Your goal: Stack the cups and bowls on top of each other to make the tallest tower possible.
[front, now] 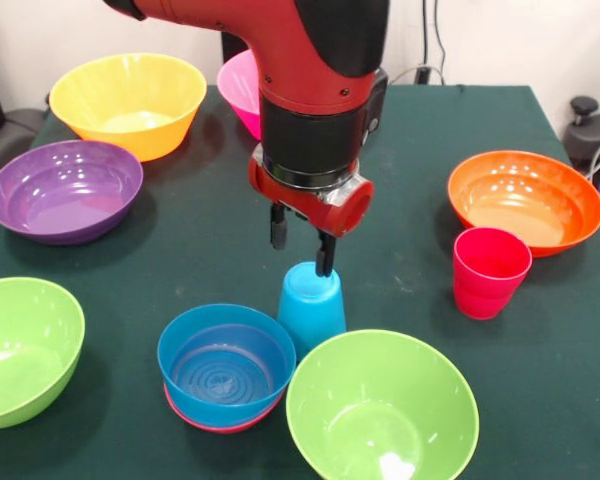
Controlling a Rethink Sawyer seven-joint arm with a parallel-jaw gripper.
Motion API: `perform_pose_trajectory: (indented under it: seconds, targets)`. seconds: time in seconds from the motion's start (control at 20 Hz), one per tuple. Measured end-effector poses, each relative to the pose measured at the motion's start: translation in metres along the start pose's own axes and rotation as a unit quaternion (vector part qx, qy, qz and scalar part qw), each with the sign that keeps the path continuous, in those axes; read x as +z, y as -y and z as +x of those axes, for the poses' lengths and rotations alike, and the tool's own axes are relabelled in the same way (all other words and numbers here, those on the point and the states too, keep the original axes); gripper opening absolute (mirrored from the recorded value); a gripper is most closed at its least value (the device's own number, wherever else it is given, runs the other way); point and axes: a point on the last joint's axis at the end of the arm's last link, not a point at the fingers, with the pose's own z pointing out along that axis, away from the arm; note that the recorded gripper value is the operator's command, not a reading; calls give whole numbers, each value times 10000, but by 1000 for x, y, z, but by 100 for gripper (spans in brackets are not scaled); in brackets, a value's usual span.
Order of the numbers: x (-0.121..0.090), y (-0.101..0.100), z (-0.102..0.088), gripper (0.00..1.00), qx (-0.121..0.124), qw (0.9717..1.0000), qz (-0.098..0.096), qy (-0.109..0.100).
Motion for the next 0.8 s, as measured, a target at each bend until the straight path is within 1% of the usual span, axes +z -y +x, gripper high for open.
perform_pose_trajectory:
  seconds: [0.25,0.8]
  targets:
    - [-1,2,-3,100,15,10000,14,19]
    - [-8,2,-8,100,57,10000,-40,58]
